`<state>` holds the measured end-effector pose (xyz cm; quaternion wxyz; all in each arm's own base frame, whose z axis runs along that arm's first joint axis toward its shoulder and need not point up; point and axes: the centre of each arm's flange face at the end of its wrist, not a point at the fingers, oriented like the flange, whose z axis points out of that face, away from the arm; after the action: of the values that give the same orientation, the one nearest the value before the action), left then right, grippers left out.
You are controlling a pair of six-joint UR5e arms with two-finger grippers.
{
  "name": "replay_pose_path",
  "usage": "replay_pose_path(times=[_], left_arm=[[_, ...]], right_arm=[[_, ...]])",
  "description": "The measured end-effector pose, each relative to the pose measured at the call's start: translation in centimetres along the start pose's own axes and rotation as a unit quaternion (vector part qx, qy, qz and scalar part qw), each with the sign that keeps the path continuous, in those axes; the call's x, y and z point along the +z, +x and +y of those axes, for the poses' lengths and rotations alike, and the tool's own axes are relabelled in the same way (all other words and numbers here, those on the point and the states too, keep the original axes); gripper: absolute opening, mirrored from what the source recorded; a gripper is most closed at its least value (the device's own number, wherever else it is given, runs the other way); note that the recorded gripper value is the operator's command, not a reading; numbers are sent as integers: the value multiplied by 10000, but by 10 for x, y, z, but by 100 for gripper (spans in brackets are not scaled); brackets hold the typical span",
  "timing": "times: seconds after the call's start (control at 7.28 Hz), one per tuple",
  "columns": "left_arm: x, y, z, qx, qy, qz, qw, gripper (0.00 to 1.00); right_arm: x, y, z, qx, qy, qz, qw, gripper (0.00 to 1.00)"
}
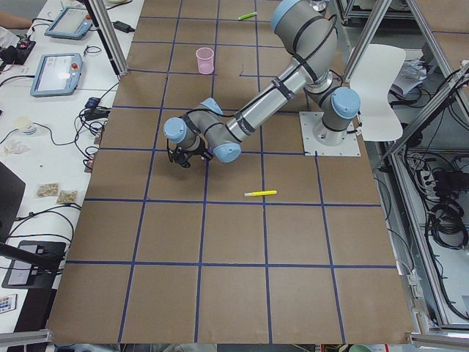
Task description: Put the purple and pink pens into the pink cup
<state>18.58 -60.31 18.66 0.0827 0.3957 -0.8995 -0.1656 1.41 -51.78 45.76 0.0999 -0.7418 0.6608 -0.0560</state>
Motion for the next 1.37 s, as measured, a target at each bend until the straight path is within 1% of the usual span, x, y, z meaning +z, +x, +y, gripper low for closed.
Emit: replay_pose_path(times=[0.14,0.27,0.55,0.69,0.82,0.96,1.1,1.24,1.37], left_arm=[[-13,3,6,39,106,18,9999,0],[-26,9,15,101,224,24,9997,0],[-51,23,39,267,487,-15,9985,0],[-63,31,51,368,630,-37,9973,0],[-71,42,65,477,750,-45,9960,0],[-76,54,78,574,830,-41,9949,0],[-82,62,89,657,893,-14,9938,0],[-89,68,100,724,953,54,9928,0],[-96,74,111,797,1003,152,9916,0]], right_arm=[[9,12,-49,153,-120,104,9998,10],[22,23,-87,299,-199,196,9992,10],[57,44,-149,781,-328,377,9957,10],[77,51,-177,966,-516,419,9931,10],[95,58,-204,1051,-799,485,9901,10],[108,64,-225,1008,-1161,554,9866,10],[121,73,-239,1020,-1475,608,9819,10],[134,83,-244,1189,-1635,657,9771,12],[149,94,-245,1367,-1710,693,9733,12]])
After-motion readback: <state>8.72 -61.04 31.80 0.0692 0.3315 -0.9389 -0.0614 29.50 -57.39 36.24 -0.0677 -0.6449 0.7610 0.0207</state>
